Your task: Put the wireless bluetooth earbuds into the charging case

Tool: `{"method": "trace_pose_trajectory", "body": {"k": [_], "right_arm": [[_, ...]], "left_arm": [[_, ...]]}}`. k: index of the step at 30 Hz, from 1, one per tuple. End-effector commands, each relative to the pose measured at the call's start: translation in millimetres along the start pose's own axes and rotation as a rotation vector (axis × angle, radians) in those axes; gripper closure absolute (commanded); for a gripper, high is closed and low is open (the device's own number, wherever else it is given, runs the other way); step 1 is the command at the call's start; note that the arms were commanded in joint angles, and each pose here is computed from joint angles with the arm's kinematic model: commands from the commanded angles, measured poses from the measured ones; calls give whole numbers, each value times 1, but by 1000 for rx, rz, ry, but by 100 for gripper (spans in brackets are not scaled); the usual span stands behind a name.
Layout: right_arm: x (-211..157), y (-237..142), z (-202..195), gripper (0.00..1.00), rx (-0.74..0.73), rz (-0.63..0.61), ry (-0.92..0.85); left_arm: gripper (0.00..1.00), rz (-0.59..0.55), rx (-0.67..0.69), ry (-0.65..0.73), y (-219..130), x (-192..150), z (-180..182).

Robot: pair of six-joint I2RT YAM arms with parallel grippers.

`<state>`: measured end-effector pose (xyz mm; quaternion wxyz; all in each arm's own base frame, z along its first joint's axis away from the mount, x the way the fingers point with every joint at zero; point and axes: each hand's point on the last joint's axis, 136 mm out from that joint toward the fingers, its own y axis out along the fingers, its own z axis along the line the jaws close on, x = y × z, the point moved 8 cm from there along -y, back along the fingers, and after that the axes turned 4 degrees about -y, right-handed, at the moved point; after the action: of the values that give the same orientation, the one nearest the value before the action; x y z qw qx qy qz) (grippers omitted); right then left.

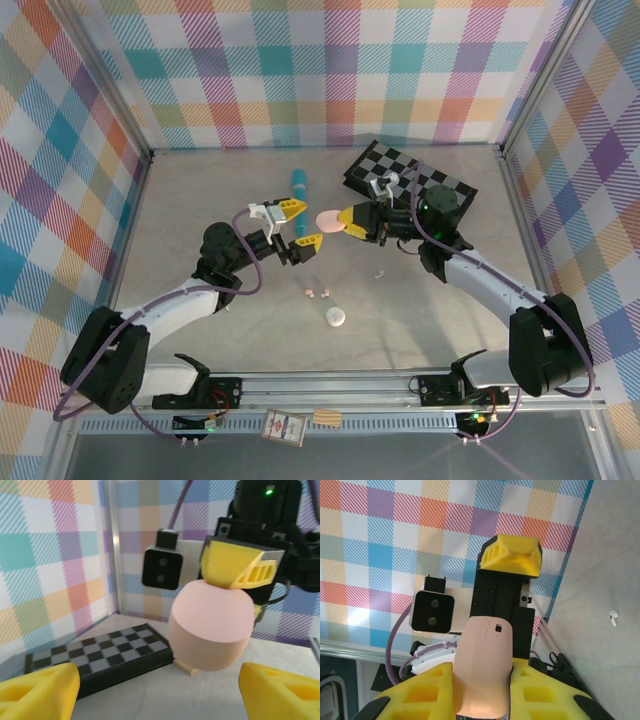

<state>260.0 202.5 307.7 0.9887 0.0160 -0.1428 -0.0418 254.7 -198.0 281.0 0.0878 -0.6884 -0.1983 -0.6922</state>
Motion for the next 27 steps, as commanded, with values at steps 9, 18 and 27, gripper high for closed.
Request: {"method": "trace_pose_trajectory", "body": {"k": [9, 18, 27], "right_arm": [[-1, 7, 27, 100, 71, -13, -34], [2, 13, 23, 100, 70, -3, -14], [2, 15, 24, 100, 85, -3, -12]], "left_arm": [[27, -116, -216, 83, 15, 16, -17], [43, -134, -250, 91, 17, 21, -19], [46, -122, -283, 94, 20, 19, -19]]}}
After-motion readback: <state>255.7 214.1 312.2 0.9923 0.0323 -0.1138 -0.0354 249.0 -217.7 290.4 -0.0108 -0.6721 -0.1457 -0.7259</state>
